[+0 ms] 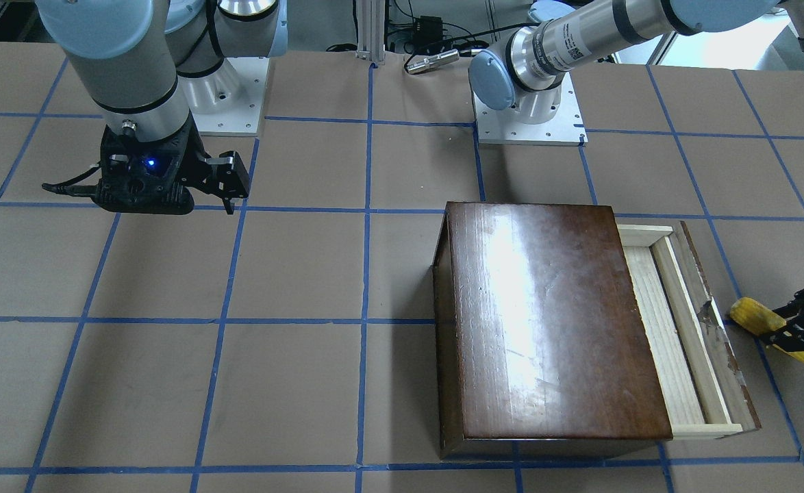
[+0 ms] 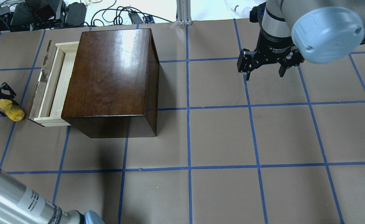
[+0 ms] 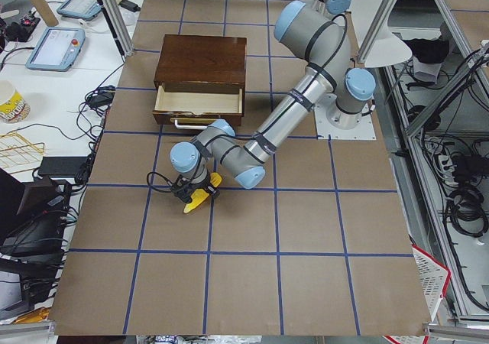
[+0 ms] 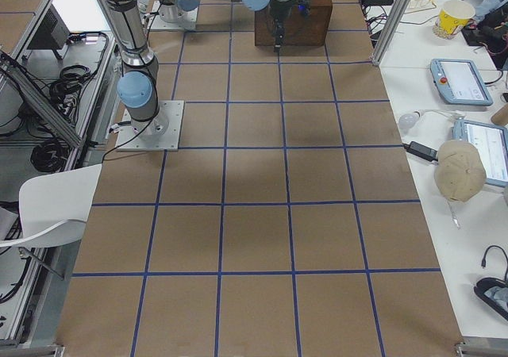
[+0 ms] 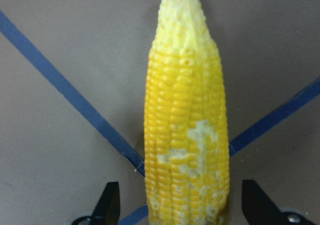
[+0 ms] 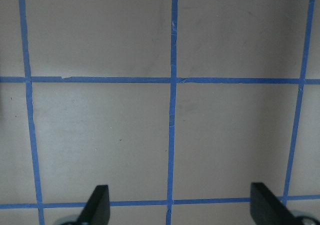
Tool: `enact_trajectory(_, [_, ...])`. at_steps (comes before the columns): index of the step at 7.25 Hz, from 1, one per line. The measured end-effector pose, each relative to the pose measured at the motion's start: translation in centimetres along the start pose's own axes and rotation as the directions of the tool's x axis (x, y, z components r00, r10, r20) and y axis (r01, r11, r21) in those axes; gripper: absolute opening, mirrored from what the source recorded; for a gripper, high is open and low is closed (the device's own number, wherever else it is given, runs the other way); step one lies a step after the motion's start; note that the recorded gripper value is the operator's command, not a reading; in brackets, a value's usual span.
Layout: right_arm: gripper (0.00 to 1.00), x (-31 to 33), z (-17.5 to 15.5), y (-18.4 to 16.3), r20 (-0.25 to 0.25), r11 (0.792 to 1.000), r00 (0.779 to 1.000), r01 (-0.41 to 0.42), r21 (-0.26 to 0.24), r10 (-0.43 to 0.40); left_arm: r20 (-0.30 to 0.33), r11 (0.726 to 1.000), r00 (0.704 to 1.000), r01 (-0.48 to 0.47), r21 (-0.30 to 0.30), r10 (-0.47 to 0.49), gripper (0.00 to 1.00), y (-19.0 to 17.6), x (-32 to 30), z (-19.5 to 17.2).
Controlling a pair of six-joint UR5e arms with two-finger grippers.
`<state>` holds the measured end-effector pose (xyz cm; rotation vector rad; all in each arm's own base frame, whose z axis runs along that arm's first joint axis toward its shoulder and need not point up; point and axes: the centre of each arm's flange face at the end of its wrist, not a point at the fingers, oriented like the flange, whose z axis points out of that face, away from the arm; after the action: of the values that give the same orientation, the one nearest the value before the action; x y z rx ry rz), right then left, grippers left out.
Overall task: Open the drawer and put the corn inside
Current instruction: 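Lower the left gripper over the yellow corn cob and grasp it, then lift the corn and carry it over the open drawer with the left gripper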
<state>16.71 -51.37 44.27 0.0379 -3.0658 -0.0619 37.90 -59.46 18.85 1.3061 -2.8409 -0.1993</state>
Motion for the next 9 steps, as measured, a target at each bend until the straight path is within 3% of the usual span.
enact_trajectory(3, [1.00, 0.0, 0.0, 0.0, 0.000, 1.000, 1.000, 0.000, 0.001, 0.000, 0.012, 0.999, 1.000, -0.024, 0.039, 0.023, 0.00, 0.4, 0.8, -2.5])
enact_trajectory(5, [1.00, 0.0, 0.0, 0.0, 0.000, 1.000, 1.000, 0.000, 0.000, 0.000, 0.018, 0.990, 0.994, -0.109, 0.092, 0.107, 0.00, 1.4, 3.3, -7.4])
enact_trajectory(9, [1.00, 0.0, 0.0, 0.0, 0.000, 1.000, 1.000, 0.000, 0.001, 0.000, 0.038, 0.941, 0.947, -0.323, 0.105, 0.320, 0.00, 6.6, 7.2, -19.4])
